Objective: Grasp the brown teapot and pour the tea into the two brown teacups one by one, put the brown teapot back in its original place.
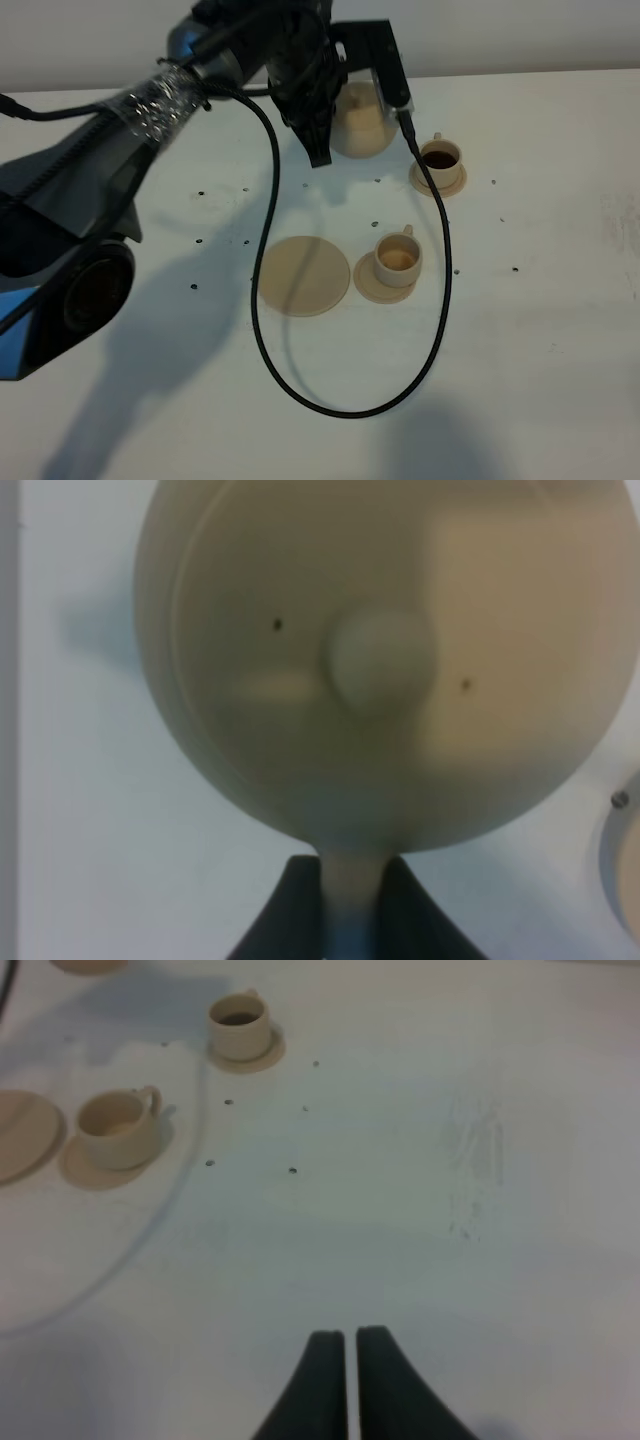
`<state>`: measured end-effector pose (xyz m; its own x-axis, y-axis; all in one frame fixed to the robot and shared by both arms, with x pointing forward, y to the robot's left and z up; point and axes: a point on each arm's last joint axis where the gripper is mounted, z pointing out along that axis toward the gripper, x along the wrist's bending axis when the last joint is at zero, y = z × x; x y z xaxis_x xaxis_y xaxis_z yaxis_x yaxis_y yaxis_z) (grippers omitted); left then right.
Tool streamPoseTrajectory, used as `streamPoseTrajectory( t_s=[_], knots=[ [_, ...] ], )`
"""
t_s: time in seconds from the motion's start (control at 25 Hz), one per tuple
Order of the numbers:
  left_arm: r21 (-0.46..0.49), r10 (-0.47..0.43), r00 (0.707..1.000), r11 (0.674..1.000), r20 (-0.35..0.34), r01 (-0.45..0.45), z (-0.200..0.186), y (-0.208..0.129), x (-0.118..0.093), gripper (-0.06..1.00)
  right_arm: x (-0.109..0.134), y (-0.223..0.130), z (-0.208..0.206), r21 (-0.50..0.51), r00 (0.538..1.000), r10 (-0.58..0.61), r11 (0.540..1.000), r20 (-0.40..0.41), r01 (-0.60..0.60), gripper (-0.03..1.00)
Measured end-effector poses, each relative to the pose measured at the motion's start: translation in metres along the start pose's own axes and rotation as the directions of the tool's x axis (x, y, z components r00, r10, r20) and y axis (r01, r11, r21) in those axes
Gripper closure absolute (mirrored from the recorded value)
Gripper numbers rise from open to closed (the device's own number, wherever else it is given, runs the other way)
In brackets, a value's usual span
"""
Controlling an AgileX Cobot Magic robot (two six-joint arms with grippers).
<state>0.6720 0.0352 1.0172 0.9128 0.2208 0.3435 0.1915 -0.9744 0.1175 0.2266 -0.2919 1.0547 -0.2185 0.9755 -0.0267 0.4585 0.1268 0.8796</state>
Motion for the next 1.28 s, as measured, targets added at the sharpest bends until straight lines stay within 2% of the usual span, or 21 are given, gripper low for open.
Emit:
streamPoseTrajectory(
  t_s=[0.48, 1.08, 1.28],
  knots=[
    [-0.019, 0.098, 0.995, 0.995, 0.000, -0.098, -0.018, 0.024, -0.025, 0.86, 0.000, 0.000, 0.000, 0.000, 1.000, 0.000, 1.000, 0.000, 0.000, 0.94],
    [-0.021, 0.161, 0.987, 0.987, -0.001, -0.161, -0.018, 0.027, -0.028, 0.86, 0.000, 0.000, 0.000, 0.000, 1.000, 0.000, 1.000, 0.000, 0.000, 0.94],
    [-0.052, 0.166, 0.986, 0.985, 0.027, -0.165, -0.018, 0.029, -0.031, 0.86, 0.000, 0.000, 0.000, 0.000, 1.000, 0.000, 1.000, 0.000, 0.000, 0.94]
  ],
)
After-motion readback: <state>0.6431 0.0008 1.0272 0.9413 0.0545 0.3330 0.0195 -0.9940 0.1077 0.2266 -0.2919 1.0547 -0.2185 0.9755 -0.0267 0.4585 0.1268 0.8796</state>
